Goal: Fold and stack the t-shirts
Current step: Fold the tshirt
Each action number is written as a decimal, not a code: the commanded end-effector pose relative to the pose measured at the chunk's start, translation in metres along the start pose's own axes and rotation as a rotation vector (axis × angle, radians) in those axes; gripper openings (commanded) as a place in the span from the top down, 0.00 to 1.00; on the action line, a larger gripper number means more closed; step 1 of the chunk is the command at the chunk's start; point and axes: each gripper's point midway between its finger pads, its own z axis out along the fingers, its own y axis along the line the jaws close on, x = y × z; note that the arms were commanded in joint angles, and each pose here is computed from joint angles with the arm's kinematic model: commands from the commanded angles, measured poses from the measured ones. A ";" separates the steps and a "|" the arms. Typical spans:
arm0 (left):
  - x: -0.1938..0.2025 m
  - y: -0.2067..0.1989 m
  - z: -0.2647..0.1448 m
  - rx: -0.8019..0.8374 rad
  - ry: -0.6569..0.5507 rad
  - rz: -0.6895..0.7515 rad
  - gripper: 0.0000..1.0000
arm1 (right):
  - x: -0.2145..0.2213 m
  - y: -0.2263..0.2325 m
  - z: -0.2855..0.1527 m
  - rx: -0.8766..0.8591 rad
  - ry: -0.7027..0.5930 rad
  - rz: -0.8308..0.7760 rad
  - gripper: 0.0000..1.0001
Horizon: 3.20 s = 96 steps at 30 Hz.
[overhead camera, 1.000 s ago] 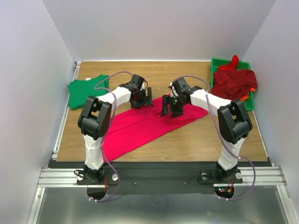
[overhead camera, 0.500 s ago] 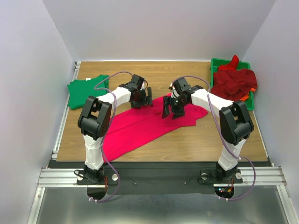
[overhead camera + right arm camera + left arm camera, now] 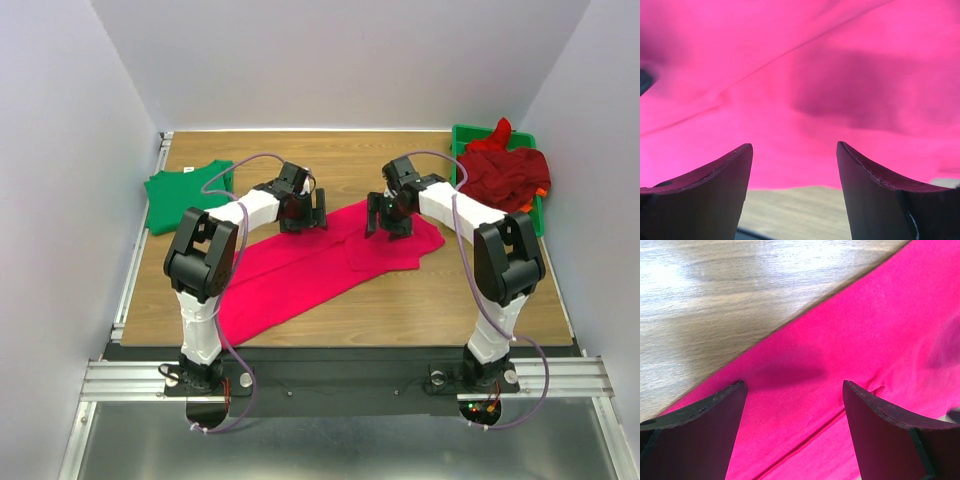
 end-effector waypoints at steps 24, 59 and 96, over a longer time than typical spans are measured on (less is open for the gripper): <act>0.024 0.007 -0.010 -0.031 0.110 0.002 0.10 | -0.109 -0.097 0.079 0.259 -0.107 0.108 0.26; -0.007 -0.074 -0.113 0.222 -0.156 0.435 0.10 | -0.219 0.021 -0.081 -0.138 -0.504 -0.104 0.14; 0.117 -0.094 -0.023 0.253 0.182 0.413 0.11 | -0.112 -0.043 0.083 0.081 -0.152 -0.069 0.16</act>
